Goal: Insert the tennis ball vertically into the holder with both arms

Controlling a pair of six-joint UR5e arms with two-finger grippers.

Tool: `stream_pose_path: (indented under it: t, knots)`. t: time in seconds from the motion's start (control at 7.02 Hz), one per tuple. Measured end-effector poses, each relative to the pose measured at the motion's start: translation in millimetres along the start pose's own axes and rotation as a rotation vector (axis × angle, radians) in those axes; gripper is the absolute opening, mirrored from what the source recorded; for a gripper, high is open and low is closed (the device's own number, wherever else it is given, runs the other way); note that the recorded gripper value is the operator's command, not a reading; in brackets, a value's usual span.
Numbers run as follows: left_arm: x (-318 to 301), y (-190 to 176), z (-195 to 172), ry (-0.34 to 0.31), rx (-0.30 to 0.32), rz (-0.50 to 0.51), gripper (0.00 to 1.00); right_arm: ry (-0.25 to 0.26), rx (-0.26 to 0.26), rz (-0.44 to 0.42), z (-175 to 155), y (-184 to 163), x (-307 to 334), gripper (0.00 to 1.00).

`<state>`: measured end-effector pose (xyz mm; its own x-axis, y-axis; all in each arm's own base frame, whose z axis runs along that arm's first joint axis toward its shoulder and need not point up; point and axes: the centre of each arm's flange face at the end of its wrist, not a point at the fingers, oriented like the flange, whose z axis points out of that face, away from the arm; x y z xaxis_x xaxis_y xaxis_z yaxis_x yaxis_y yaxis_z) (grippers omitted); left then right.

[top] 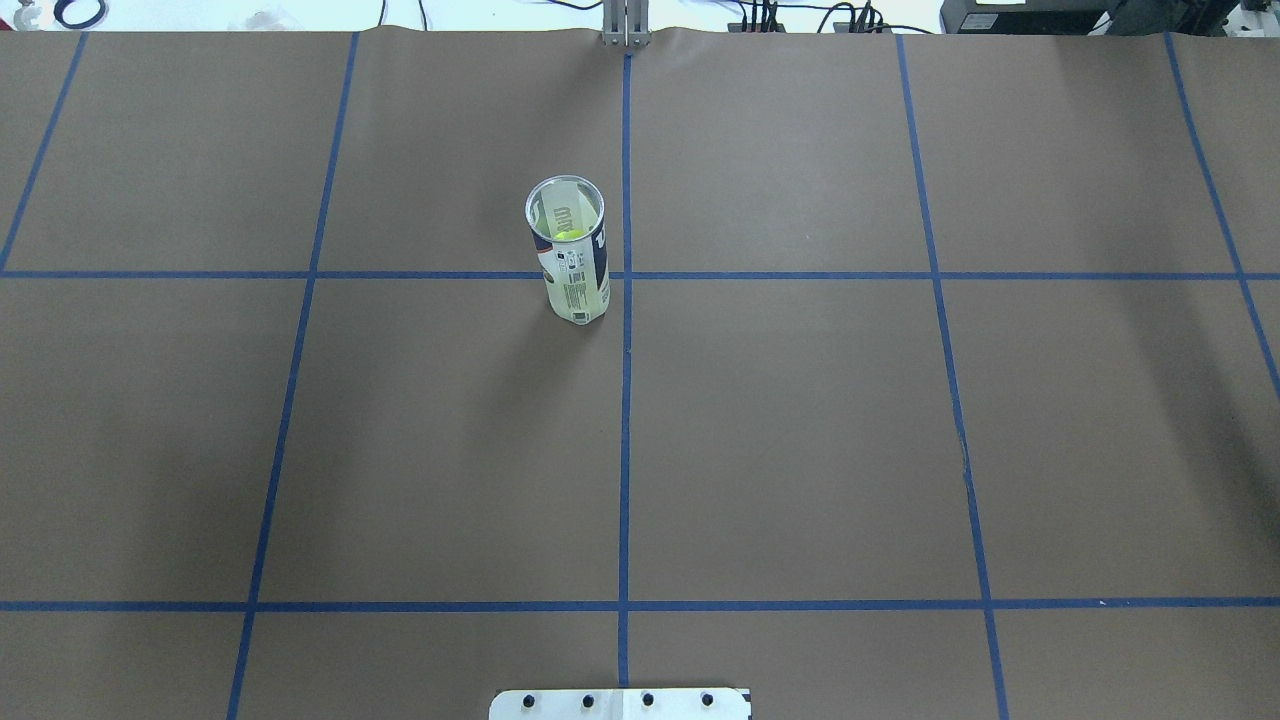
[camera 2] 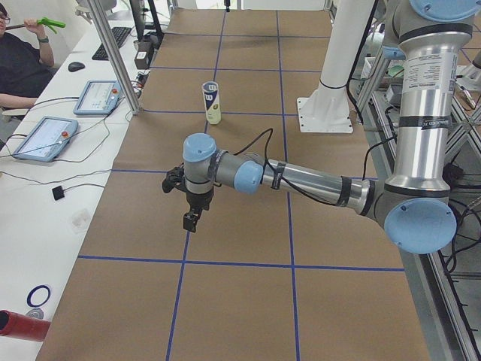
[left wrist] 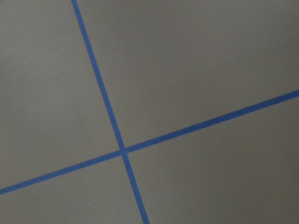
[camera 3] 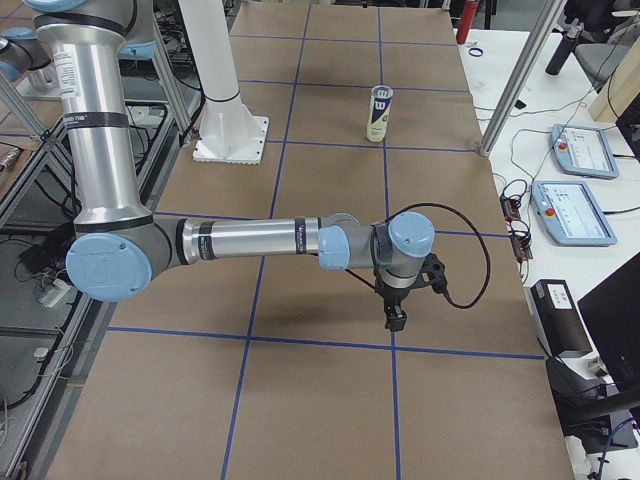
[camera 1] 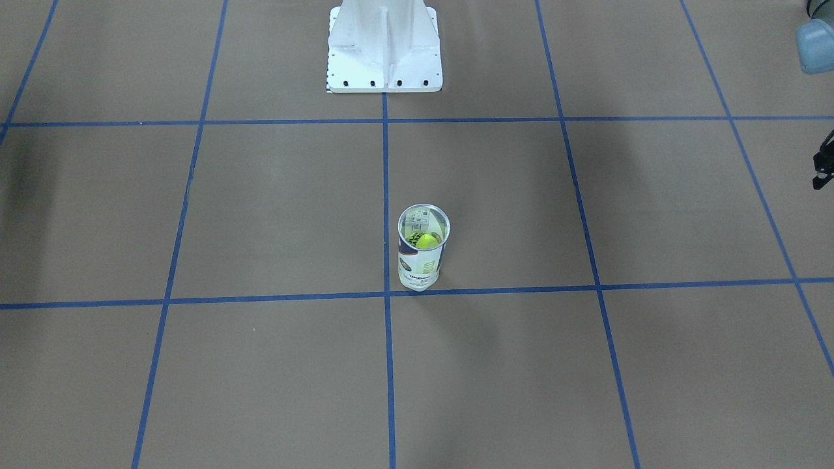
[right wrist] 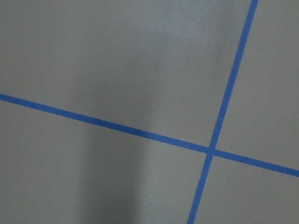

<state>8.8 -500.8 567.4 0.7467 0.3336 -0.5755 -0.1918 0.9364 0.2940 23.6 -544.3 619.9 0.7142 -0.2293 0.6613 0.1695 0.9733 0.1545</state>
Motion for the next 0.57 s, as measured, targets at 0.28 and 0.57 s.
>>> stream_pose_path:
  t: [0.28, 0.57]
  knots:
    - [-23, 20, -9, 0.044, -0.019, -0.040, 0.99, 0.007, -0.004, 0.028, 2, 17, 16, 0.99]
    - [-33, 20, -16, 0.052, -0.053, -0.099, 0.99, -0.007, 0.009, 0.092, -7, 40, 41, 0.99]
